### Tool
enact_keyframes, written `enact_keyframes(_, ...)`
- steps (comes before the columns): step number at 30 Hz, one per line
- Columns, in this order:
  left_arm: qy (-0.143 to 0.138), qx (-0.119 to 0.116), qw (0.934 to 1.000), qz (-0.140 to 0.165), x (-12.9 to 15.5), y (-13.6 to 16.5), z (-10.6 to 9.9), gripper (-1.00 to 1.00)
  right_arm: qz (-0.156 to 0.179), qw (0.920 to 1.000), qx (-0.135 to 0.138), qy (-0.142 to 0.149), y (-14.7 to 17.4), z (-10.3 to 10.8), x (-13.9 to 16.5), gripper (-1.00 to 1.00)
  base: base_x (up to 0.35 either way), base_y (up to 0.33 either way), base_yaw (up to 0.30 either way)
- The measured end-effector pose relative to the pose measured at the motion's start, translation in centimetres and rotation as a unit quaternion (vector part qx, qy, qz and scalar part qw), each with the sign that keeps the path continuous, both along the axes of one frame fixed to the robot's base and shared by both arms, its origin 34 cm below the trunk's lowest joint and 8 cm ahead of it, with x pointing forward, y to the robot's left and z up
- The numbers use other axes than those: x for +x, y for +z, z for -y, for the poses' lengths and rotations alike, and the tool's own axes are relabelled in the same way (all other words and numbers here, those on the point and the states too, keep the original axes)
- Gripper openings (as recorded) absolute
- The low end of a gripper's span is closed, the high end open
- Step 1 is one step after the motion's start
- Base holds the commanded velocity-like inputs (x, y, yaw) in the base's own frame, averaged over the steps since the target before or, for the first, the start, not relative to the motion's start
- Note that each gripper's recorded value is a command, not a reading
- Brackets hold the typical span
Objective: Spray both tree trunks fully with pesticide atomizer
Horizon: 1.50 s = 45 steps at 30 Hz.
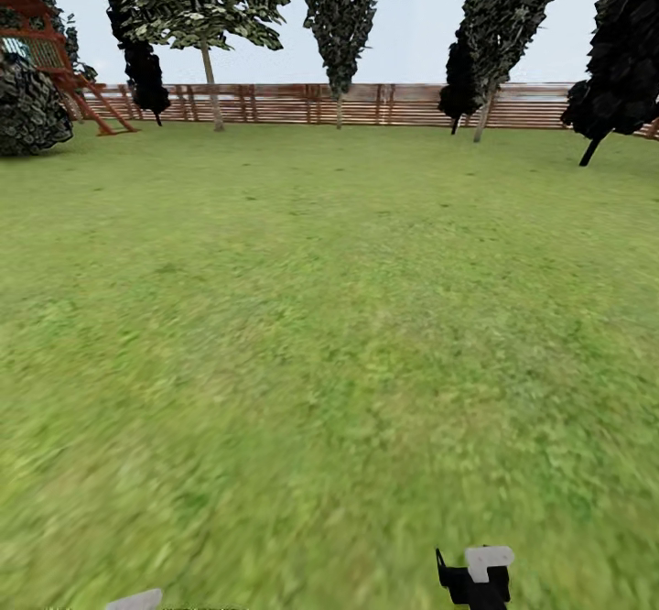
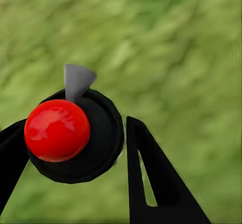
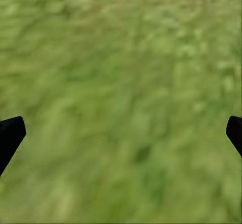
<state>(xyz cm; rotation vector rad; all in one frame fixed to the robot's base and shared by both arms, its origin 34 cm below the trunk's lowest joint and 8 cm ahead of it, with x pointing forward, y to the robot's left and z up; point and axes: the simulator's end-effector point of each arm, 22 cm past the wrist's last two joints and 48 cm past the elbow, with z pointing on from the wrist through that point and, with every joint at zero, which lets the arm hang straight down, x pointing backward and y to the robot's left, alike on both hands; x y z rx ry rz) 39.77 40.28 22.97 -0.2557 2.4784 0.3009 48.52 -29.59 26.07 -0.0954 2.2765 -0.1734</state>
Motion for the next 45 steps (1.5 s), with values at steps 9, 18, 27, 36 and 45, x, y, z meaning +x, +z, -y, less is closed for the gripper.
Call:
enact_keyframes(9, 0.002, 0.003, 1.0, 0.003, 0.2, 0.28, -0.16, -1.0, 0.005, 1.0, 0.0, 0.0, 0.36, 0.0, 0.26, 1.0, 0.0, 0.0, 0.224)
enact_keyframes(18, 0.003, 0.004, 1.0, 0.006, 0.39, 0.48, -0.27, -1.0, 0.009, 1.0, 0.001, -0.001, 0.63, -0.09, 0.52, 1.0, 0.0, 0.0, 0.254)
enact_keyframes(27, 0.004, 0.005, 1.0, 0.005, 0.18, 0.48, -0.51, -1.0, 0.009, 1.0, 0.001, 0.0, 0.67, -0.11, 0.54, 1.0, 0.1, 0.0, 0.282)
enact_keyframes(36, 0.004, 0.006, 1.0, 0.003, -0.03, 0.46, -0.67, -1.0, 0.007, 1.0, 0.001, 0.005, 0.6, -0.09, 0.43, 1.0, 0.331, 0.0, 0.107)
enact_keyframes(45, 0.004, 0.006, 1.0, 0.003, -0.03, 0.46, -0.67, -1.0, 0.001, 1.0, -0.001, 0.007, 0.33, -0.06, -0.05, 1.0, 0.336, 0.0, 0.0)
